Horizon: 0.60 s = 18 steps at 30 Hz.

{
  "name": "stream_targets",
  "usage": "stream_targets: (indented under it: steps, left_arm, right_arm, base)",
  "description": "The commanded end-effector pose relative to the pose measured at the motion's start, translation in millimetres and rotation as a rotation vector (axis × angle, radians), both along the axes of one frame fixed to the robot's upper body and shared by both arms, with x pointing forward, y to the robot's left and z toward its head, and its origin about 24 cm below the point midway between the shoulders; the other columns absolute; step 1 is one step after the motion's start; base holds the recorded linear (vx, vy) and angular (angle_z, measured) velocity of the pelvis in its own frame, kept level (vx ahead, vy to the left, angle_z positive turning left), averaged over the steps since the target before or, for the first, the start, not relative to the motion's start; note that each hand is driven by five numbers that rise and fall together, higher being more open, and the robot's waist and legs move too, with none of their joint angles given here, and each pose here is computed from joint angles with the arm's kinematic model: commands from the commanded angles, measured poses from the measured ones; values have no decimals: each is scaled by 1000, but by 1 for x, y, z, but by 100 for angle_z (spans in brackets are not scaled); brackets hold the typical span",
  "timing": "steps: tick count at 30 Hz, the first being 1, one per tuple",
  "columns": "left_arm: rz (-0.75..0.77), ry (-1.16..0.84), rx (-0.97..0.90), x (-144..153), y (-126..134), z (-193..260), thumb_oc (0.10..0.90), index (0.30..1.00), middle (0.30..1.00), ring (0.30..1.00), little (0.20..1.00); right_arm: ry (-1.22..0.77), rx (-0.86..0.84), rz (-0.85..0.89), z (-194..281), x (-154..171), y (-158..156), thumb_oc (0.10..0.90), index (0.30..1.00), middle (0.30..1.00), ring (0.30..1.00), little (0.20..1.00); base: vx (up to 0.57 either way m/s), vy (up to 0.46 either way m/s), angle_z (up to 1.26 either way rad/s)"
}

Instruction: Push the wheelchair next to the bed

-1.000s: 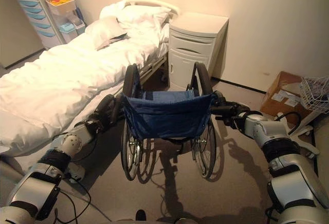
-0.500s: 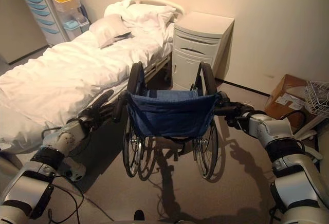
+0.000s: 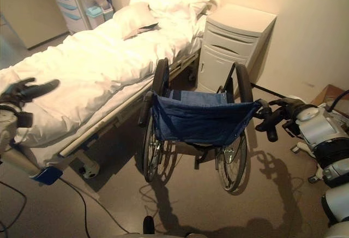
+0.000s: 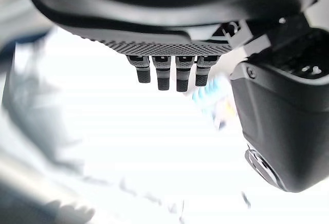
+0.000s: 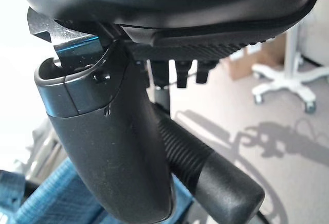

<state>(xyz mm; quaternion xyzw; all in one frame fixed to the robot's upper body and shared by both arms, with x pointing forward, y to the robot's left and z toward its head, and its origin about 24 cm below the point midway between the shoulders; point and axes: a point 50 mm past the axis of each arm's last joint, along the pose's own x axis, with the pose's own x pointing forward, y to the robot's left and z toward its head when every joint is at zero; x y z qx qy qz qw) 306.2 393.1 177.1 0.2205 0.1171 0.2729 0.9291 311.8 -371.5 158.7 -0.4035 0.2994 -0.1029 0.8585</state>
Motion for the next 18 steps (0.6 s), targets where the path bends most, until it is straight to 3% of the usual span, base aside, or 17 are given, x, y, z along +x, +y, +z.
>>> stream_targets:
  steps: [1, 7, 9, 10, 11, 13, 18]
  left_arm:
    - [-31, -173, 184, -7, 3, 47, 800, 900, 900, 900, 900]
    - [23, -169, 163, -18, 17, 37, 800, 900, 900, 900, 900]
    - [37, -159, 147, -22, 19, 29, 800, 900, 900, 900, 900]
    - [46, -147, 134, -27, 22, 20, 800, 900, 900, 900, 900]
    - [46, -144, 134, -28, 22, 19, 800, 900, 900, 900, 900]
    - [50, -130, 115, -34, 25, 9, 800, 900, 900, 900, 900]
    - [60, -110, 60, -40, 28, -11, 800, 900, 900, 900, 900]
  right_arm:
    - [-788, -394, 32, 183, -13, 2, 800, 900, 900, 900, 900]
    - [-885, -423, -104, 190, -31, -16, 800, 900, 900, 900, 900]
    - [-916, -301, -151, 178, -33, -24, 800, 900, 900, 900, 900]
    - [-949, -118, -182, 161, -35, -29, 800, 900, 900, 900, 900]
    - [-956, -79, -189, 156, -36, -31, 800, 900, 900, 900, 900]
    - [-1009, 165, -235, 128, -39, -37, 800, 900, 900, 900, 900]
    - [-1201, 547, -387, 94, -50, -50, 800, 900, 900, 900, 900]
  base:
    - [-5, 5, 17]
    - [0, 1, 1]
    - [4, 3, 3]
    - [3, 3, 8]
    - [5, 3, 12]
    - [5, 2, 8]
    - [7, 0, 17]
